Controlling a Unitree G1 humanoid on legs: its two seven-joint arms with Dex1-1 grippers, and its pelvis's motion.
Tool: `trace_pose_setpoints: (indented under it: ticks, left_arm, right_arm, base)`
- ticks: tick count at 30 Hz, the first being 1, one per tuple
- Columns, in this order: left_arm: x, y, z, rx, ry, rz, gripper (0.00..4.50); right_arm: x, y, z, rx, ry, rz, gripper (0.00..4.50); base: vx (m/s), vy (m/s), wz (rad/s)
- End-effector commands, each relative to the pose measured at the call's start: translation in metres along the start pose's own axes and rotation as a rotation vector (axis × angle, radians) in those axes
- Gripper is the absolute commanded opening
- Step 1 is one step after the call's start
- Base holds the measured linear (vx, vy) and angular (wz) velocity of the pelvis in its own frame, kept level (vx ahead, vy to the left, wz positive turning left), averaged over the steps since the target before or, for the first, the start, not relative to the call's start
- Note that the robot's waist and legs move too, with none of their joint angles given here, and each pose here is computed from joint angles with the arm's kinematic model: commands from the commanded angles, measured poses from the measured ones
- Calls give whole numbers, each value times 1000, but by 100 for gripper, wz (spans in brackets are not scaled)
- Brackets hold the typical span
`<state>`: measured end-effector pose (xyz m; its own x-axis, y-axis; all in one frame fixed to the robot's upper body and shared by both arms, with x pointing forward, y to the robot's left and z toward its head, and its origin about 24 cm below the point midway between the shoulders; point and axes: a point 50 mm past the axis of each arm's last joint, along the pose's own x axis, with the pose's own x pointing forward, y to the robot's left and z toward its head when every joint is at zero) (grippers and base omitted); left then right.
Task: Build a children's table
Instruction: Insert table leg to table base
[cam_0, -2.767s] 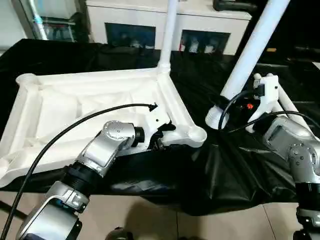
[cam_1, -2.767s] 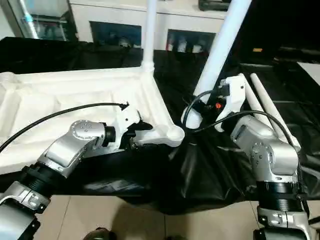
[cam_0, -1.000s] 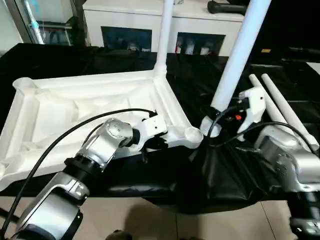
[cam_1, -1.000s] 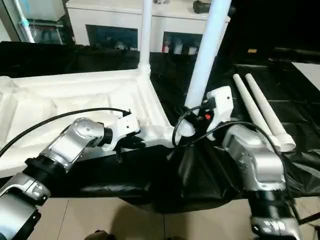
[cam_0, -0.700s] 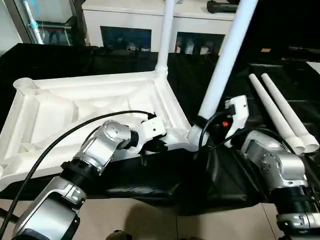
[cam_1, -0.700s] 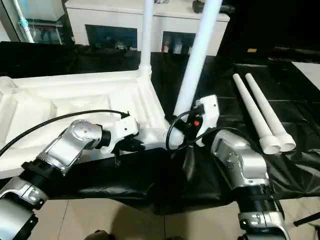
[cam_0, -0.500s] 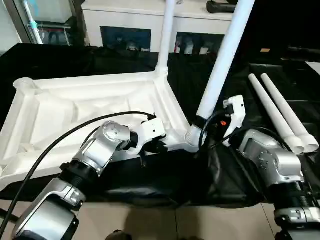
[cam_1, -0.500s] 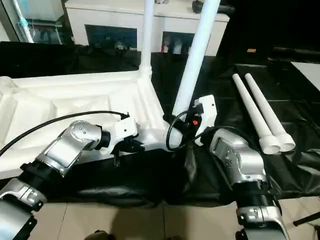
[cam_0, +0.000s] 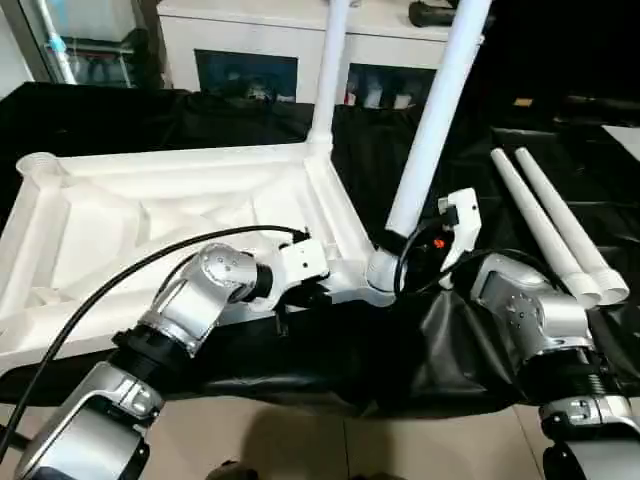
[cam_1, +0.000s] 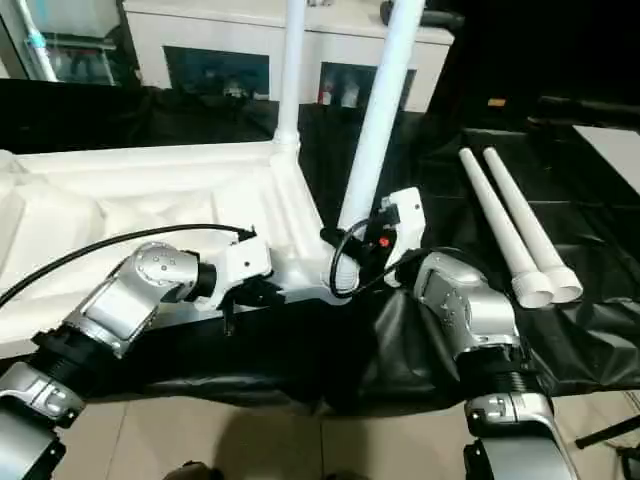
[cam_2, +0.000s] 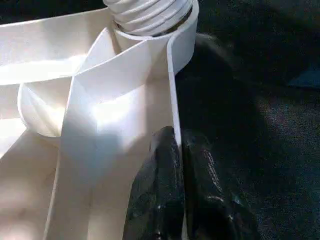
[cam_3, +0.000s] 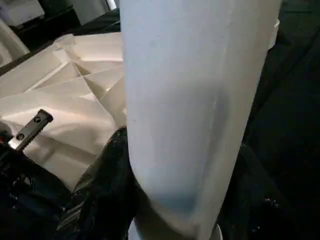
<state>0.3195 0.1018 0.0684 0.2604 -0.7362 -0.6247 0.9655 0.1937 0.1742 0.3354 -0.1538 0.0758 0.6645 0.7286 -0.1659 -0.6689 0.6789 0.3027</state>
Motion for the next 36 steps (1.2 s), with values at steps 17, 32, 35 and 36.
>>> trace_pose_setpoints:
  ticks: [17,32,35,36]
  left_arm:
    - [6,-5,5,16,-20,-18,0]
    - [5,-2,6,9,-24,3,0]
    - [5,-1,6,11,-22,7,0]
    - [5,-1,6,11,-21,8,0]
  right_arm:
    - [-10,-9,-36,191,-29,-90,186]
    - [-24,4,-59,41,-77,-108,186]
    - [-26,5,-61,-15,-58,-110,186]
    - [-26,5,-61,-25,-51,-111,186]
  base:
    - [0,0,0]
    - [0,0,0]
    - [0,0,0]
    - [0,0,0]
